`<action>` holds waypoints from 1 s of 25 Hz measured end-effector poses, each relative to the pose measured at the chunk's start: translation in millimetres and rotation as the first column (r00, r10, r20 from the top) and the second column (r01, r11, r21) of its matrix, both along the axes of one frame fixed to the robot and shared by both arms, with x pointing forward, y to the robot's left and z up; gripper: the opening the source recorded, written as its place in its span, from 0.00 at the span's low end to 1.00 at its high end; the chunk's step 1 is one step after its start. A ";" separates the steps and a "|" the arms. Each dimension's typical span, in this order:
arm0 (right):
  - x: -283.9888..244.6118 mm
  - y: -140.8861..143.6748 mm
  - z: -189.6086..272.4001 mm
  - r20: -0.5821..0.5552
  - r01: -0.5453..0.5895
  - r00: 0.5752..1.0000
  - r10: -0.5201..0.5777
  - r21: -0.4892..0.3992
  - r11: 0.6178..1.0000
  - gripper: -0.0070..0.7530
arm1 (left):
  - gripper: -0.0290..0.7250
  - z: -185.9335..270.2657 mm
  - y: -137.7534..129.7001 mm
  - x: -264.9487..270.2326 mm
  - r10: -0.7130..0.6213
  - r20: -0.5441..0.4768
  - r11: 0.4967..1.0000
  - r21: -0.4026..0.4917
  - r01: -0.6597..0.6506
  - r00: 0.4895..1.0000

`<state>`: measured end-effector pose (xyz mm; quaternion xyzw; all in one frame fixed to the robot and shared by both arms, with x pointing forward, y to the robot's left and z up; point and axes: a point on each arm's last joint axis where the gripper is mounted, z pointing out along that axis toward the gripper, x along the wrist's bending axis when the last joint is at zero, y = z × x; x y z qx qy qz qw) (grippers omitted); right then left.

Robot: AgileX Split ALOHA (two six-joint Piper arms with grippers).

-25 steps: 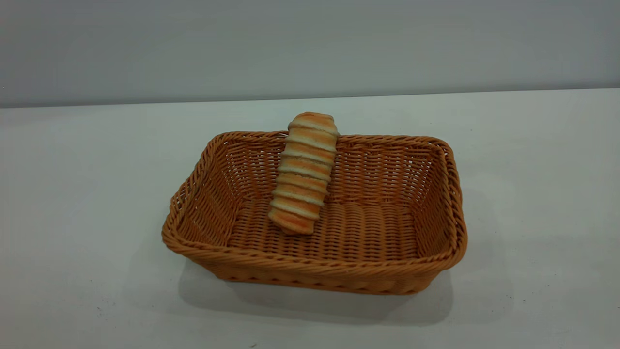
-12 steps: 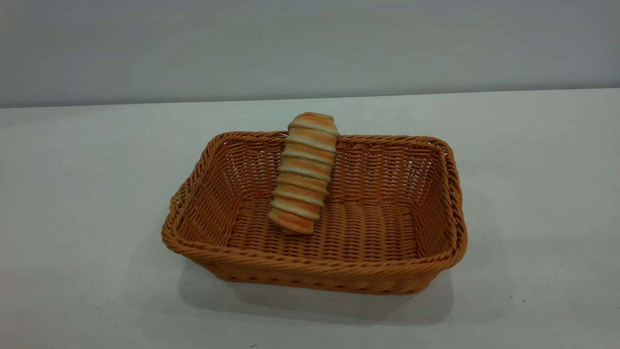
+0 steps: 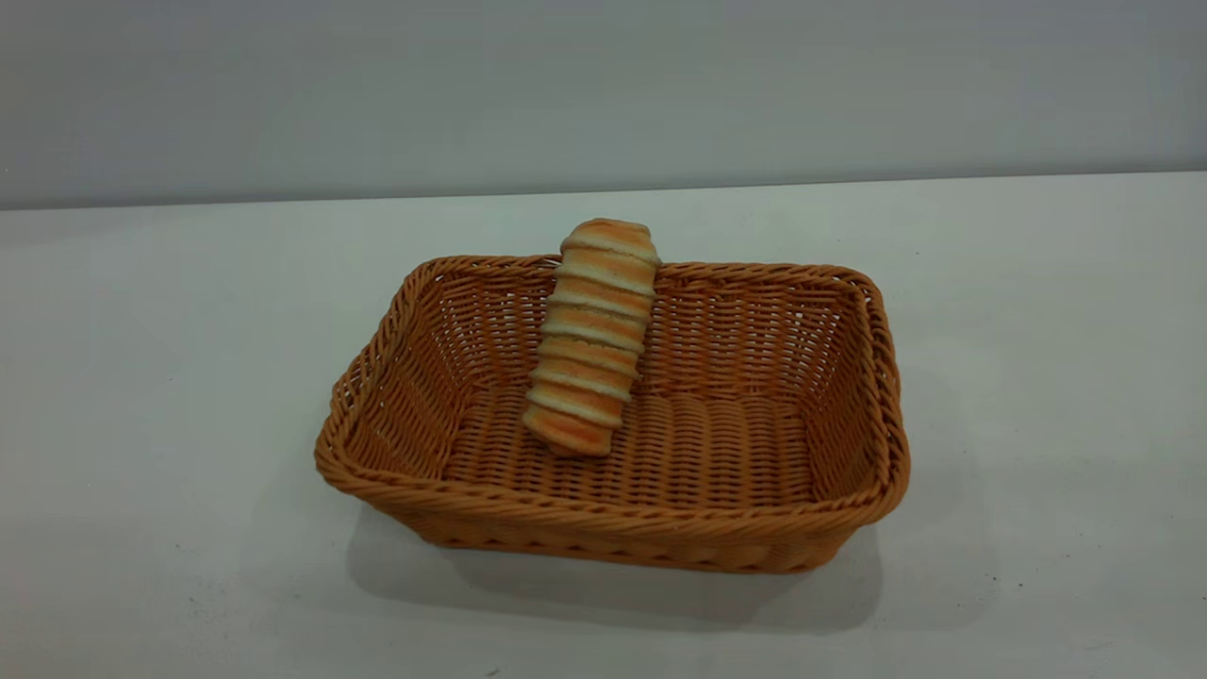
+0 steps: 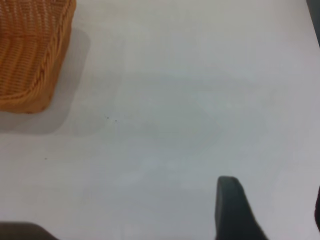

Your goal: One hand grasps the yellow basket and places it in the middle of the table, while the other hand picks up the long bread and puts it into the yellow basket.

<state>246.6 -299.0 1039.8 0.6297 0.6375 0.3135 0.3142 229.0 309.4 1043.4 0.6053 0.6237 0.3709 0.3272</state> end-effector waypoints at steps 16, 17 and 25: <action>-0.1 0.8 0.0 0.000 -0.101 0.995 0.101 -0.004 0.995 0.49 | 0.78 0.0 0.0 0.0 0.000 0.000 1.000 0.000 0.000 1.000; -0.1 0.8 0.0 0.000 -0.101 0.995 0.101 -0.004 0.995 0.49 | 0.78 0.0 0.0 0.0 0.000 0.000 1.000 0.000 0.000 1.000; -0.1 0.8 0.0 0.000 -0.098 0.995 0.098 0.000 0.995 0.49 | 0.78 0.0 0.0 0.0 -0.001 0.000 1.000 0.002 0.001 1.000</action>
